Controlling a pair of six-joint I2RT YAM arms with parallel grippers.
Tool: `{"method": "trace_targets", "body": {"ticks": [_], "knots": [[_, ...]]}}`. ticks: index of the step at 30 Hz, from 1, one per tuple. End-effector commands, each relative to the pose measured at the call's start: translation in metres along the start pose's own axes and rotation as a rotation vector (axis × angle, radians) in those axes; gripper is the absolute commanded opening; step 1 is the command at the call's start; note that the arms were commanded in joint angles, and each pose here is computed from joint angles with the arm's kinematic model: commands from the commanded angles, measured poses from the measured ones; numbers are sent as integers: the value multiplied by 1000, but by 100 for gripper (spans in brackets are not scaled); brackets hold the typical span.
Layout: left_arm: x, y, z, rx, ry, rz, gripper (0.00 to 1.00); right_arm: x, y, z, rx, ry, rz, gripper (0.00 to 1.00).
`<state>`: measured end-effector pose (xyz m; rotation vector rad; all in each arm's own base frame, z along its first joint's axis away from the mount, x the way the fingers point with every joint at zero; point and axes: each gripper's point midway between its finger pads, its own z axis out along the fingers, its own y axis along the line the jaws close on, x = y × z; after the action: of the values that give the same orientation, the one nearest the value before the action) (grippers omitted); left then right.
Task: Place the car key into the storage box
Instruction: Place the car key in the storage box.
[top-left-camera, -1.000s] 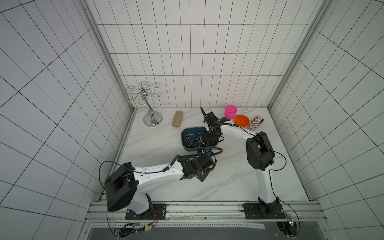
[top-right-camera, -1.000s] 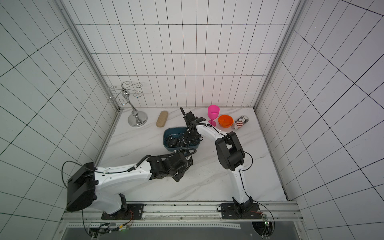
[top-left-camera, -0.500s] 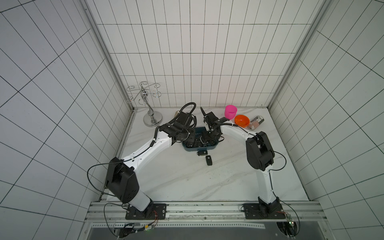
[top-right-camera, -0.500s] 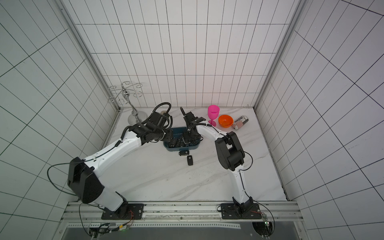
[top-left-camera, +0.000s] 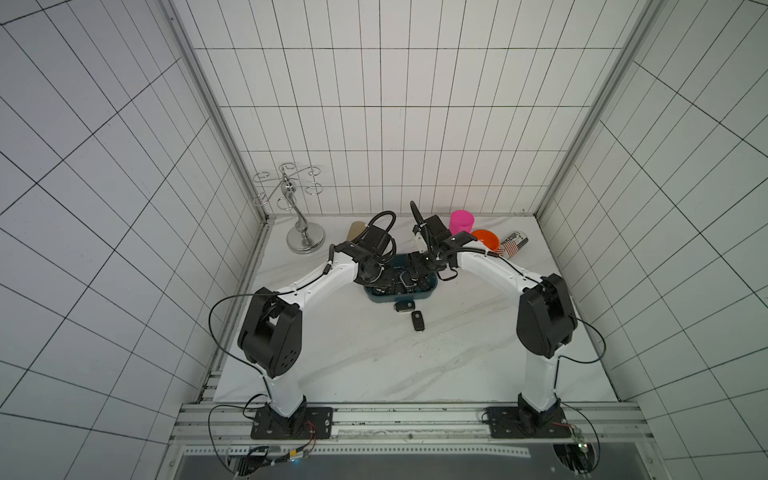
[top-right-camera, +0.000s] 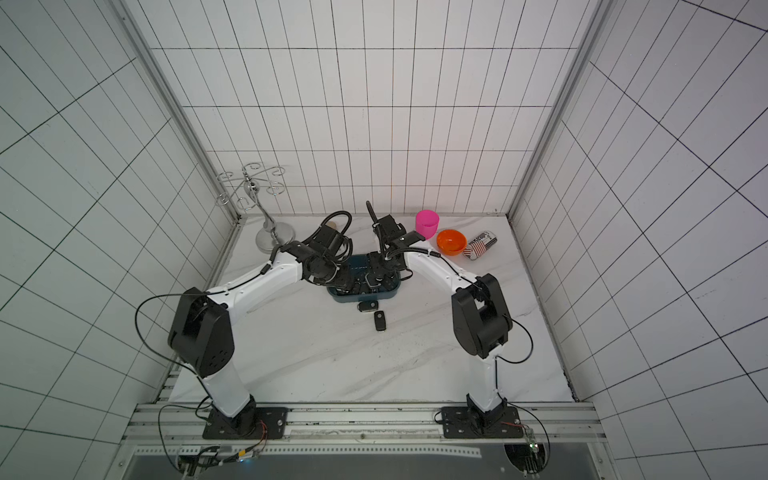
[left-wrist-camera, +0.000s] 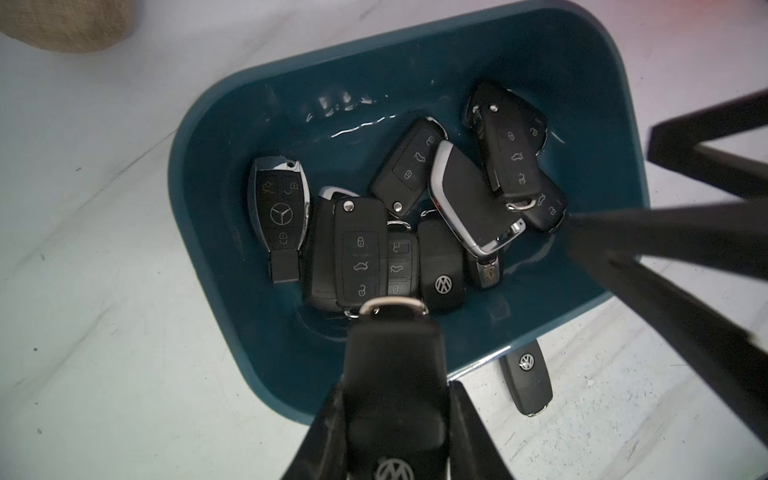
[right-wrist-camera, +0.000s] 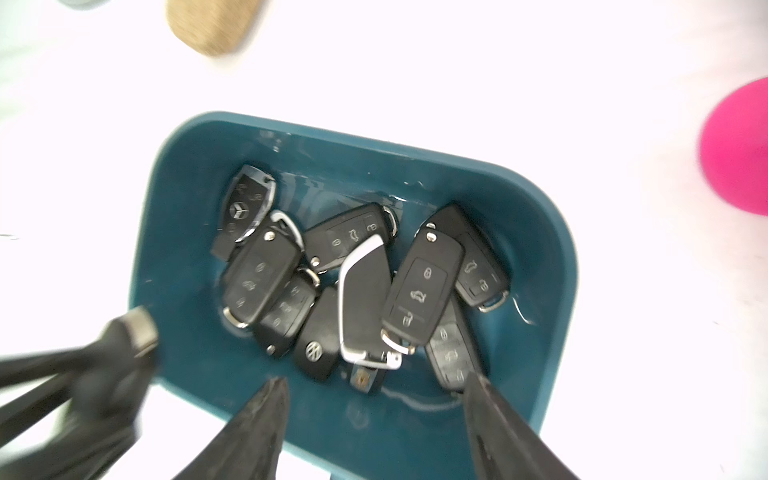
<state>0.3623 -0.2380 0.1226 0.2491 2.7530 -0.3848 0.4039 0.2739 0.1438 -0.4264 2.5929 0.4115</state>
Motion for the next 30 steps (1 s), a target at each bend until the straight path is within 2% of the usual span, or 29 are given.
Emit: {"method": "trace_targets", "body": {"ticks": [1,13,20,25,30], "knots": [[-13,0,13,7,-8,-12,9,23,3,-12,-8,12,1,71],[-23,13,55,-4,32,-53,17,127,-6,-50,9,27,21,72],[-24,14,65,-3,37,-58,35,178,8,-33,11,8,-38,79],[-20,15,71,-3,56,-46,52,189,16,-11,30,-63,-63,82],[-19,12,69,15,58,-44,62,197,22,13,47,-54,-88,82]]}}
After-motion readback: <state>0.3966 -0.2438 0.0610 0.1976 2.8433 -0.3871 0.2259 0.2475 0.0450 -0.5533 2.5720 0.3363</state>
